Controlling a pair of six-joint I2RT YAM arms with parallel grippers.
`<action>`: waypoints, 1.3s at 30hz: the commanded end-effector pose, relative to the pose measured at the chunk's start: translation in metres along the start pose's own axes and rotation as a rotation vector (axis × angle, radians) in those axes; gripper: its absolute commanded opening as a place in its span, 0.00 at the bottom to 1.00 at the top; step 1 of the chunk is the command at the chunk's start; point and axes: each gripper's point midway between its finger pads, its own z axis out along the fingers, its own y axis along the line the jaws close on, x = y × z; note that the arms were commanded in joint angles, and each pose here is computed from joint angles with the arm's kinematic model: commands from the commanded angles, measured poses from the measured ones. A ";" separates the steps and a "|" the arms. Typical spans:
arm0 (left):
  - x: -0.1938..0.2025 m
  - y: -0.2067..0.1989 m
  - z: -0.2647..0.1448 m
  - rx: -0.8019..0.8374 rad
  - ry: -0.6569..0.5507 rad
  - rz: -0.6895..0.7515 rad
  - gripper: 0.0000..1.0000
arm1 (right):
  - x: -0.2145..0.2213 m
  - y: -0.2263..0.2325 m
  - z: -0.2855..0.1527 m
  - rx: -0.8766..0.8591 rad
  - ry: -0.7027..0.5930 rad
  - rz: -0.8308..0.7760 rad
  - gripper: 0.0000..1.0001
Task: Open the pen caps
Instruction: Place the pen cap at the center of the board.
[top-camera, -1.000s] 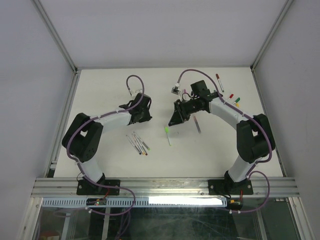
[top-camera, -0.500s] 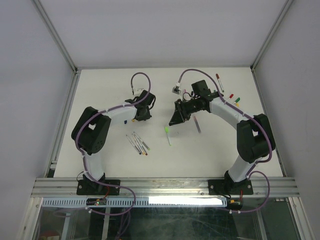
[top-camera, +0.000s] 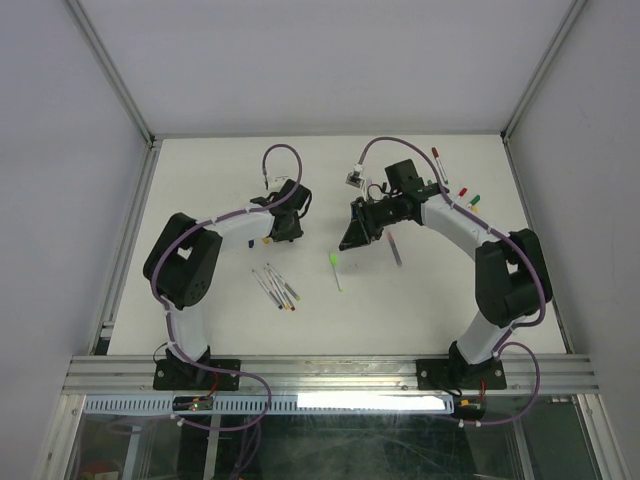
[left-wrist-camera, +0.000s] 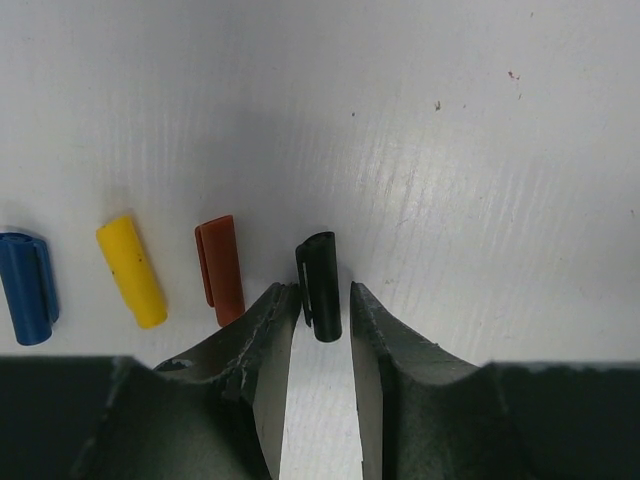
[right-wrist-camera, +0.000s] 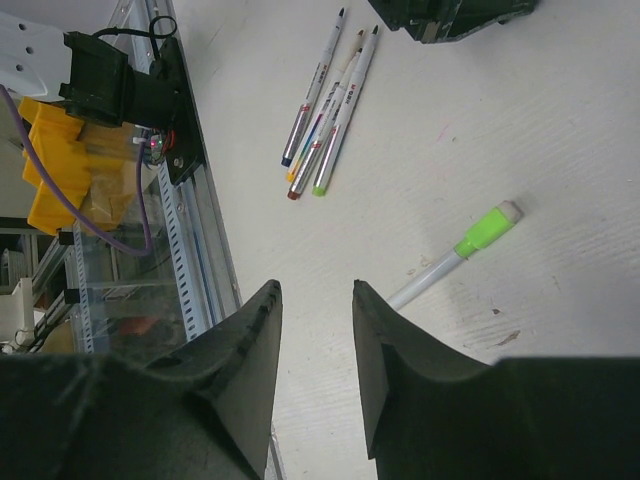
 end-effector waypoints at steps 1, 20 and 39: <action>-0.028 -0.018 -0.031 0.085 -0.063 -0.014 0.30 | -0.014 0.015 -0.011 -0.019 -0.047 -0.085 0.37; -0.055 -0.014 -0.148 0.431 -0.310 -0.086 0.38 | -0.021 0.025 -0.030 0.048 -0.091 -0.229 0.37; -0.027 -0.011 -0.219 0.893 -0.524 -0.209 0.99 | -0.012 0.052 -0.067 -0.113 -0.286 -0.252 0.71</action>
